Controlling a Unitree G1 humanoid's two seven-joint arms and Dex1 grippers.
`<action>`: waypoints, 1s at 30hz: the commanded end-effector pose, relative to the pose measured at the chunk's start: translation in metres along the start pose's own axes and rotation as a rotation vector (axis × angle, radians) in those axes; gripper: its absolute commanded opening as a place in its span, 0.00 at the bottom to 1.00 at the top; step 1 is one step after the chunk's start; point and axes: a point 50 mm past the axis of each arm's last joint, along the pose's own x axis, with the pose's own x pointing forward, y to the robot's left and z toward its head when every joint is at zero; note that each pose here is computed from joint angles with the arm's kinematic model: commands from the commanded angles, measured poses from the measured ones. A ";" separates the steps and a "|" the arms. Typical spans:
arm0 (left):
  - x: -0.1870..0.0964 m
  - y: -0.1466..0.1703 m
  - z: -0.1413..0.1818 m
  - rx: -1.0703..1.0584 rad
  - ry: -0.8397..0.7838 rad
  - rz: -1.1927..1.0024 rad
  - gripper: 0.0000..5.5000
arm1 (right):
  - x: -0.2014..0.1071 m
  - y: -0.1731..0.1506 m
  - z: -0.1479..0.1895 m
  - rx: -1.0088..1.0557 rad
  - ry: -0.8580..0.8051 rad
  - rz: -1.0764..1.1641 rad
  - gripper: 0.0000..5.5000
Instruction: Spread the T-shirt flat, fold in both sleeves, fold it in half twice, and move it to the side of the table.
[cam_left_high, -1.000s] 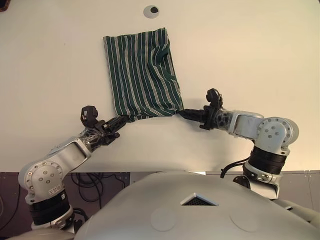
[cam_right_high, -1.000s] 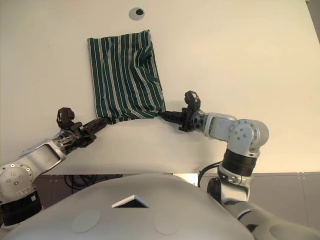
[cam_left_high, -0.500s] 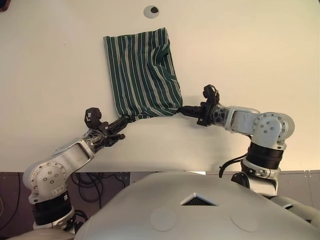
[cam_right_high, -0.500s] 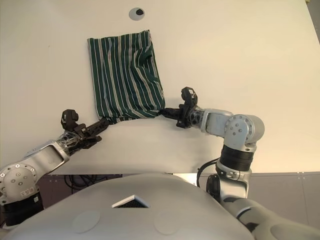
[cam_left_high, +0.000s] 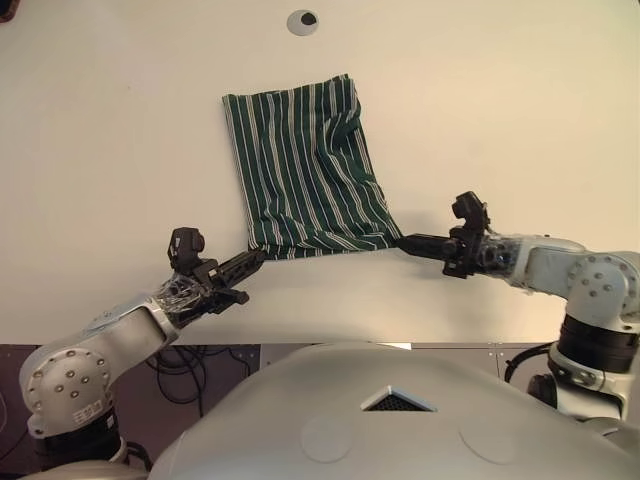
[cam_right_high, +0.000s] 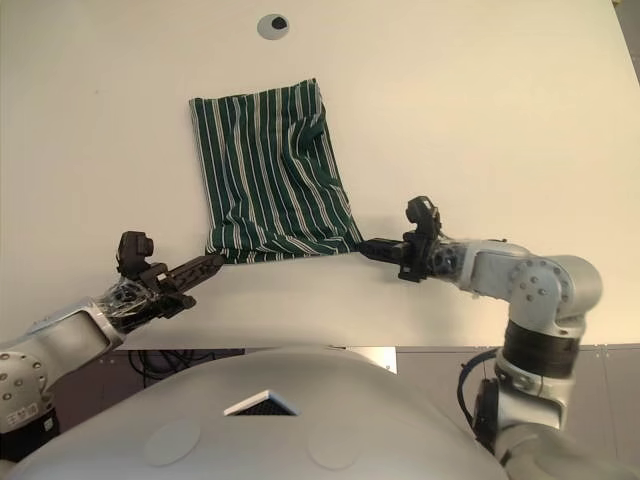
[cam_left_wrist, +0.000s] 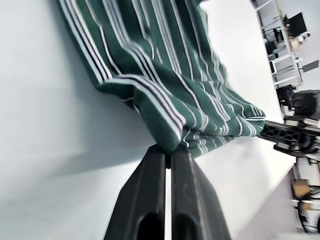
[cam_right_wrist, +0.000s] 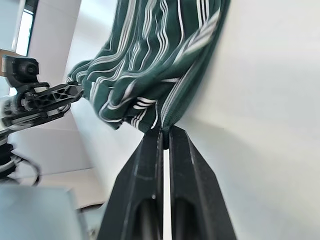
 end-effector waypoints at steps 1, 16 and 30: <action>-0.008 -0.014 0.014 0.003 -0.056 -0.034 0.00 | -0.014 0.009 0.021 -0.040 -0.093 0.043 0.00; 0.082 0.027 0.145 0.152 -0.124 0.068 0.00 | 0.065 -0.019 0.146 0.013 -0.358 -0.144 0.00; 0.105 0.058 0.181 0.118 -0.216 0.124 0.00 | 0.115 -0.018 0.192 -0.075 -0.354 -0.257 0.00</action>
